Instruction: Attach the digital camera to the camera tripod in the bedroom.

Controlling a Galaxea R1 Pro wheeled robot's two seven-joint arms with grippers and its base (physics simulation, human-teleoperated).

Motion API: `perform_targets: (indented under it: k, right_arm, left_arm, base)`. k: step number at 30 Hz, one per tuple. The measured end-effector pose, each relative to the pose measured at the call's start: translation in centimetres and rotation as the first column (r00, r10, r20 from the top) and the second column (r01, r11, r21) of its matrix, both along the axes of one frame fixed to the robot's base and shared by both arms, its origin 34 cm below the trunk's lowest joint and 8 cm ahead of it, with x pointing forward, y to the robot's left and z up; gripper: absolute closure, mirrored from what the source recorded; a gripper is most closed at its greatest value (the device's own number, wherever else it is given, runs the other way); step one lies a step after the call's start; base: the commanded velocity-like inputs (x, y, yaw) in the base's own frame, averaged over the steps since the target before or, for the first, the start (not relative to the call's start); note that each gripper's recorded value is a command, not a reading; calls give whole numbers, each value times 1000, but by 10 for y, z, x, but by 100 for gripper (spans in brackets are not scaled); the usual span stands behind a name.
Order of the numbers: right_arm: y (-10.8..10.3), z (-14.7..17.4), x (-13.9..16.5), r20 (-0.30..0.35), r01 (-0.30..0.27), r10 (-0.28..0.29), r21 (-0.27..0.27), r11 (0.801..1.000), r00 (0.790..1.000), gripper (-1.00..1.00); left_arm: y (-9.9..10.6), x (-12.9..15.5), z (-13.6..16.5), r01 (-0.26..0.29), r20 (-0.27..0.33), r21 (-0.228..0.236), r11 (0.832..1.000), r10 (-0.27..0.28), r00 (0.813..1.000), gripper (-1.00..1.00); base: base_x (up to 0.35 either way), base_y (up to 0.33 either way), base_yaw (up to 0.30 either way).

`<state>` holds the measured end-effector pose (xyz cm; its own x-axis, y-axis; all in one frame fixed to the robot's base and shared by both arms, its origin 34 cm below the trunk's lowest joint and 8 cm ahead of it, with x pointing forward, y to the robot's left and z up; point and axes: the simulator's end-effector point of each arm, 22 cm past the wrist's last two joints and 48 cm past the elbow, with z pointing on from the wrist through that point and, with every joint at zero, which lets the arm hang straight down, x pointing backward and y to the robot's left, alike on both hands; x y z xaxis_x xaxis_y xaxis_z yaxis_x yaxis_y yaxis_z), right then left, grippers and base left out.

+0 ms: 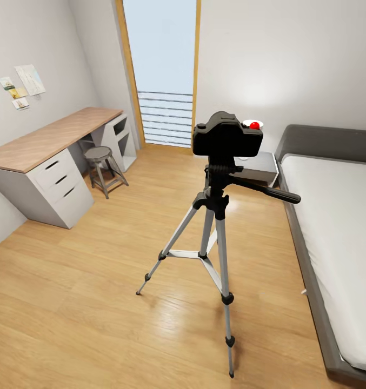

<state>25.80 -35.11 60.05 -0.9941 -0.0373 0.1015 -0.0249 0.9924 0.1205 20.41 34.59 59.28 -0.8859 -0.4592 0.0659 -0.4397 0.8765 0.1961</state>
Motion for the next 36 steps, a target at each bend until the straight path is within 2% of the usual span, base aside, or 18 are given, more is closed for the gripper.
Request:
perform_targets:
  k: [6,11,26,36]
  right_arm:
    - [0,1,-46,-49,-5,5,-6,1000,999,-100]
    - [0,3,-70,-65,-11,10,-8,1000,998,-100]
    - [-5,2,-79,-72,-16,12,-54,998,997,-100]
    - [-16,2,-80,-68,-21,14,-106,994,998,-100]
  left_arm:
    - [-5,-11,0,0,-13,-6,1000,0,1000,-100]
    - [-13,-23,1,2,-29,-17,1000,-2,1000,-100]
    - [-18,-30,1,10,-38,-27,1000,-11,999,-100]
    - [-15,-28,1,16,-33,-24,1000,-17,999,-100]
  base:
    - [0,0,0]
    - [0,0,0]
    - [0,0,0]
    - [0,0,0]
